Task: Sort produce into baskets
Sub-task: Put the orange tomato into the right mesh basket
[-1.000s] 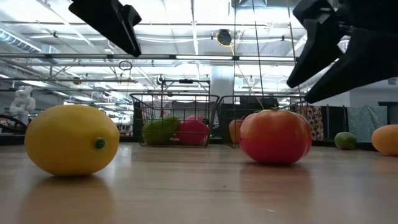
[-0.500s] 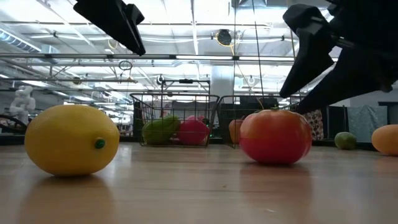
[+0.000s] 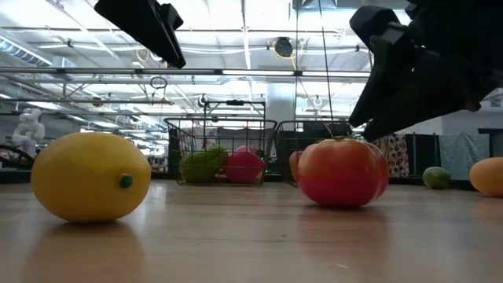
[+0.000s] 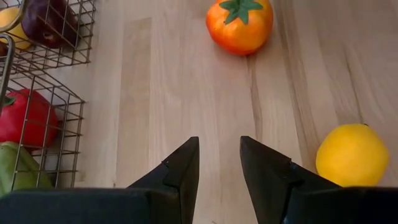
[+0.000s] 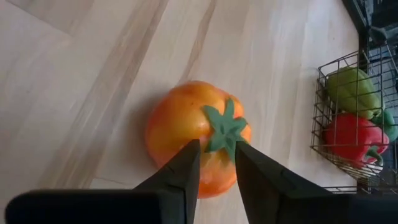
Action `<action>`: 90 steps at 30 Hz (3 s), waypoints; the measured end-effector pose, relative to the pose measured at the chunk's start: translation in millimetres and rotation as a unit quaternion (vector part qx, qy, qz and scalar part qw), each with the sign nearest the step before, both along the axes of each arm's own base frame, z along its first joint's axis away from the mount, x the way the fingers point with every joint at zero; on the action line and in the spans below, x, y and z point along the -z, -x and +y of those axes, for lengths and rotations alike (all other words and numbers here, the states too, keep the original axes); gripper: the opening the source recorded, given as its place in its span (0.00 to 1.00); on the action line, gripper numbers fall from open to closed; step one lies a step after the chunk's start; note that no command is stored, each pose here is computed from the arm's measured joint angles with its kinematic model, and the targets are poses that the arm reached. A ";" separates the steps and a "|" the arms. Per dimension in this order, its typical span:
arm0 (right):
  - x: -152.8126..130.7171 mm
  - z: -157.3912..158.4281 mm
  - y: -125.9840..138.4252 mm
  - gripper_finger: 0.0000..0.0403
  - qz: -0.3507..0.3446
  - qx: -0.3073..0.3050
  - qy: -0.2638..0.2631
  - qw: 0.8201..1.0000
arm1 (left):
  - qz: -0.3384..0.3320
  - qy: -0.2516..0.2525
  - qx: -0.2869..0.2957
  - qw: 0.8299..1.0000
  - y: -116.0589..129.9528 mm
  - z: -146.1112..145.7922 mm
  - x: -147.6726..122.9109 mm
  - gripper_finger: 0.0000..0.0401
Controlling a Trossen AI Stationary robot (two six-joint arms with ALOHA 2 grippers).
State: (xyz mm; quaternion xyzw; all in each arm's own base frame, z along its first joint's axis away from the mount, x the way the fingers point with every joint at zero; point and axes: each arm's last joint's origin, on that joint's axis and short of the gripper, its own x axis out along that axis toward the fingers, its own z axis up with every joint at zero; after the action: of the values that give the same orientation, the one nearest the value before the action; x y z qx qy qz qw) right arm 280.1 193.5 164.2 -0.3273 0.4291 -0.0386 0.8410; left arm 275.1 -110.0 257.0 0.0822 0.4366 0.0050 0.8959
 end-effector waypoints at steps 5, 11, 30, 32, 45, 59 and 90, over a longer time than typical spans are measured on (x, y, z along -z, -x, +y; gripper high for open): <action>0.1 -4.1 -4.7 0.20 0.006 0.000 -0.017 1.000 | 0.000 0.000 0.000 1.000 -0.1 0.1 0.0 0.31; -0.4 -6.8 -8.6 0.17 0.003 -0.002 -0.019 1.000 | 0.000 0.000 0.000 1.000 -0.1 0.2 0.0 0.31; -15.3 -9.6 -20.3 0.00 -0.021 0.017 -0.011 1.000 | 0.000 0.000 0.000 1.000 0.0 0.0 0.0 0.31; -25.1 -9.2 -22.9 0.00 -0.030 0.028 0.013 0.999 | 0.000 0.000 0.000 1.000 0.0 0.0 0.0 0.31; -90.8 -48.5 -41.3 0.00 0.002 0.111 0.157 0.981 | 0.042 -0.007 0.020 0.999 6.9 -0.5 4.3 0.31; -172.6 -164.2 -6.0 0.00 -0.007 0.250 0.151 0.956 | 0.047 -0.009 0.037 0.998 11.6 -9.2 4.8 0.31; -71.3 -340.7 29.1 0.00 0.001 0.387 0.031 0.922 | 0.054 -0.008 0.030 0.998 16.7 -6.3 31.2 0.31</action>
State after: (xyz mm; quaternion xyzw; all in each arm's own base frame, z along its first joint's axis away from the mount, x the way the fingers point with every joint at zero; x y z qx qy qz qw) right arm 251.0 -147.3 235.5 -0.1612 0.5216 -0.3738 0.7498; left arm 258.3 -116.3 225.8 0.1022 0.4821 -0.0225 0.8699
